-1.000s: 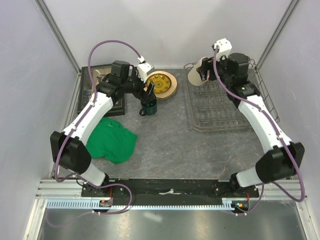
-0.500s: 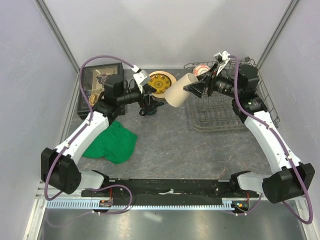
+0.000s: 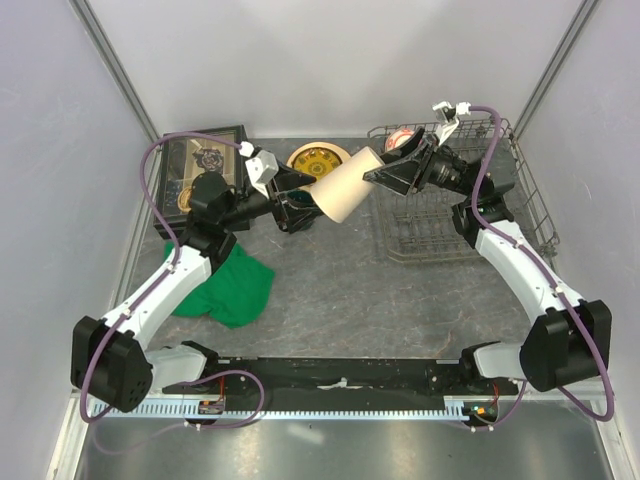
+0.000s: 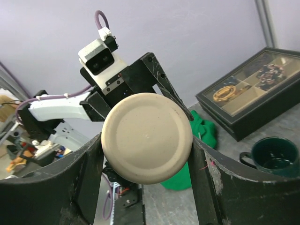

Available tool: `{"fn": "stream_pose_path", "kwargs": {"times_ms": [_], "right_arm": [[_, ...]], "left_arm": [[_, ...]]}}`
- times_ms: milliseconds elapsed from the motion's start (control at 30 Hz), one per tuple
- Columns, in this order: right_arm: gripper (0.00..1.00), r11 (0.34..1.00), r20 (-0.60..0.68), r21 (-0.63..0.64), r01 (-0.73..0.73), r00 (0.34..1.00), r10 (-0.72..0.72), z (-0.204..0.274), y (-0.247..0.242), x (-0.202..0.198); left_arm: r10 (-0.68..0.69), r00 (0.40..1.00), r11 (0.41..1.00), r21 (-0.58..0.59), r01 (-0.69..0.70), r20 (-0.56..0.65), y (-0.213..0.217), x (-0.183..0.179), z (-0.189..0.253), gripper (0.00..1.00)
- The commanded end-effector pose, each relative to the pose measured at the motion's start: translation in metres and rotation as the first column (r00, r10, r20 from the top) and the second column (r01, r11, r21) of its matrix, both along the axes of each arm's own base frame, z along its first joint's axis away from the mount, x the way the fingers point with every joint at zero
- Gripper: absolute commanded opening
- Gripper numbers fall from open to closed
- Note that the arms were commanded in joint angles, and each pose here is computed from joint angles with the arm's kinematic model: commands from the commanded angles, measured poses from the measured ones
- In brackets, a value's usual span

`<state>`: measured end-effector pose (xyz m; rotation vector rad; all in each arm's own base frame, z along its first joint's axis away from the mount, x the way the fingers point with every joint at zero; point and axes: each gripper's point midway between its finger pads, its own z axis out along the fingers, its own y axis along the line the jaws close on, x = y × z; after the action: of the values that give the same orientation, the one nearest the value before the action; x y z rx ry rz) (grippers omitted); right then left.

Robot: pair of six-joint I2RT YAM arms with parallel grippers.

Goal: Unload the mixed dishes from the dish rack
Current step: Place the cup at the center of the board.

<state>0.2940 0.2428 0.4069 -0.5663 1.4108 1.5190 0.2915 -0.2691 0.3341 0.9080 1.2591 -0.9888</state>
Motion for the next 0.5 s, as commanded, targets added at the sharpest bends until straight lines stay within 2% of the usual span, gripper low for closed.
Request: {"fn": "stream_pose_path", "kwargs": {"times_ms": [0, 200, 467], "right_arm": [[0.45, 0.997, 0.073, 0.055, -0.054, 0.996, 0.05, 0.019, -0.002, -0.016], [0.45, 0.994, 0.055, 0.09, -0.063, 0.997, 0.058, 0.021, -0.004, -0.021], [0.48, 0.987, 0.059, 0.154, -0.033, 0.998, 0.024, 0.023, -0.008, -0.03]], "left_arm": [[-0.057, 0.998, 0.991, -0.121, 0.061, 0.031, 0.0, -0.021, 0.04, 0.85], [-0.047, 0.998, 0.982, -0.182, 0.039, -0.042, -0.001, -0.016, 0.044, 0.82], [-0.093, 0.986, 0.961, -0.273, 0.052, -0.141, -0.006, -0.013, 0.051, 0.72]]}}
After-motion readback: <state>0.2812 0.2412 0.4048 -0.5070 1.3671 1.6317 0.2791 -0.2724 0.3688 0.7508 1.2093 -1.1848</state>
